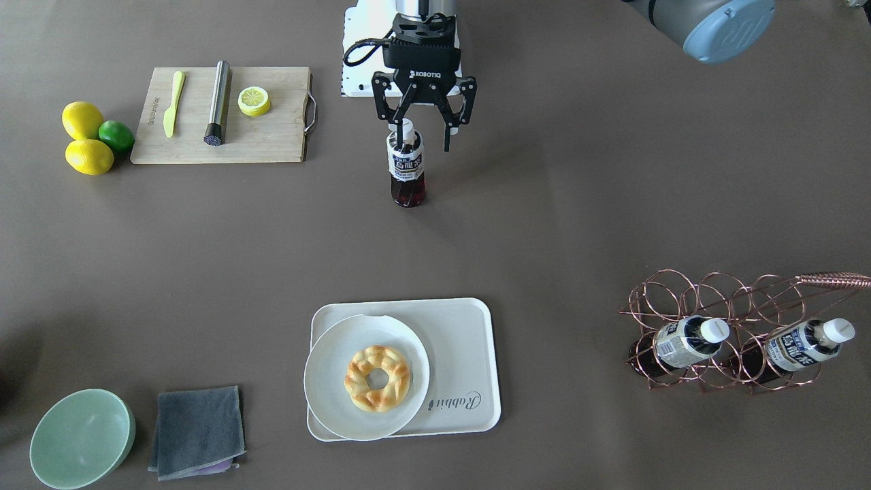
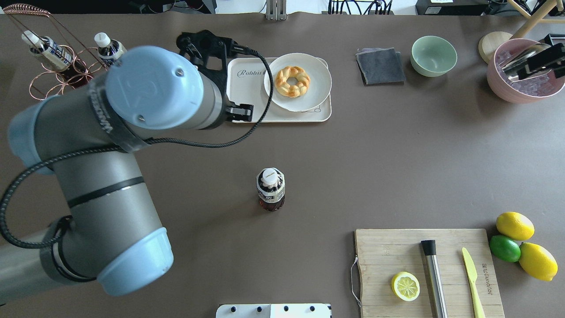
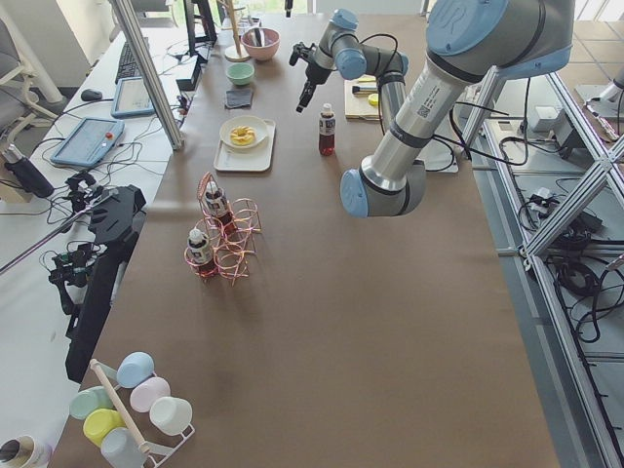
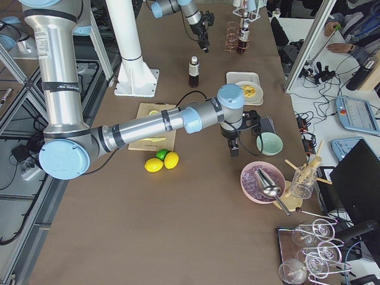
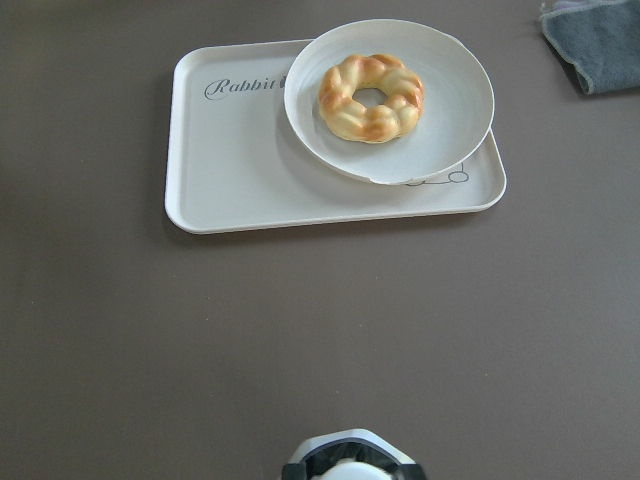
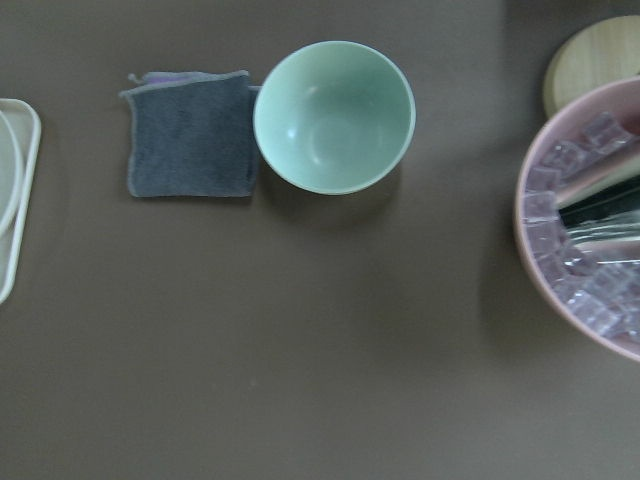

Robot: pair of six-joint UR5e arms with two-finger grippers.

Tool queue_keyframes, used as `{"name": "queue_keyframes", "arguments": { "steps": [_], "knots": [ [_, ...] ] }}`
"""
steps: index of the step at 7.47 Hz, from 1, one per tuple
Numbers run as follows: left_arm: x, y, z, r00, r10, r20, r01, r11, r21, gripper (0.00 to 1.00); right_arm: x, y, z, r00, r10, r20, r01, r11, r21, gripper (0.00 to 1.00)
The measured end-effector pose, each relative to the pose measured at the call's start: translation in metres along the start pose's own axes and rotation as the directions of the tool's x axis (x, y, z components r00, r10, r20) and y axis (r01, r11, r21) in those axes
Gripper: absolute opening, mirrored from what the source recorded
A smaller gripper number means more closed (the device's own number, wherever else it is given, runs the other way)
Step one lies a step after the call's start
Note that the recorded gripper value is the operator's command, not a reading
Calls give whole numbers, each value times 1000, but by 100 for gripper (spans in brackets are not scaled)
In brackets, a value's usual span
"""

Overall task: Place tea on tray
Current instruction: 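Open the left gripper and withdraw it while the right arm reaches toward the bottle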

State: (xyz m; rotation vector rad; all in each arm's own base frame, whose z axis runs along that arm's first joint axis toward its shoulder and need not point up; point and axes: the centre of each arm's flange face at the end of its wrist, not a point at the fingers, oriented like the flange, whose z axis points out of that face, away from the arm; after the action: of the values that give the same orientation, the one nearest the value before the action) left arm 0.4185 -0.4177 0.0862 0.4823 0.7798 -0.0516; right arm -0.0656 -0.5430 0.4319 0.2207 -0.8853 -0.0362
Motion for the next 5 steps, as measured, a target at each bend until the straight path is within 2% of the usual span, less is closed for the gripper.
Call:
{"name": "queue_keyframes", "arguments": {
  "steps": [1,3,4,5],
  "knots": [
    [-57,-24,-8,999,41,5,-41,999,-24,76,-82,-16,5,998,48,46,-48,999,3,100],
    [-155,-52,-20,995,102,3,-102,993,-67,76,-258,-1,27,983,144,118,-143,990,-17,100],
    [-191,-52,-14,993,120,4,-119,991,-68,76,-351,17,32,972,191,139,-186,981,-51,100],
    [-219,-51,-6,991,130,7,-129,990,-57,76,-429,37,30,970,211,121,-203,976,-81,100]
  ]
}}
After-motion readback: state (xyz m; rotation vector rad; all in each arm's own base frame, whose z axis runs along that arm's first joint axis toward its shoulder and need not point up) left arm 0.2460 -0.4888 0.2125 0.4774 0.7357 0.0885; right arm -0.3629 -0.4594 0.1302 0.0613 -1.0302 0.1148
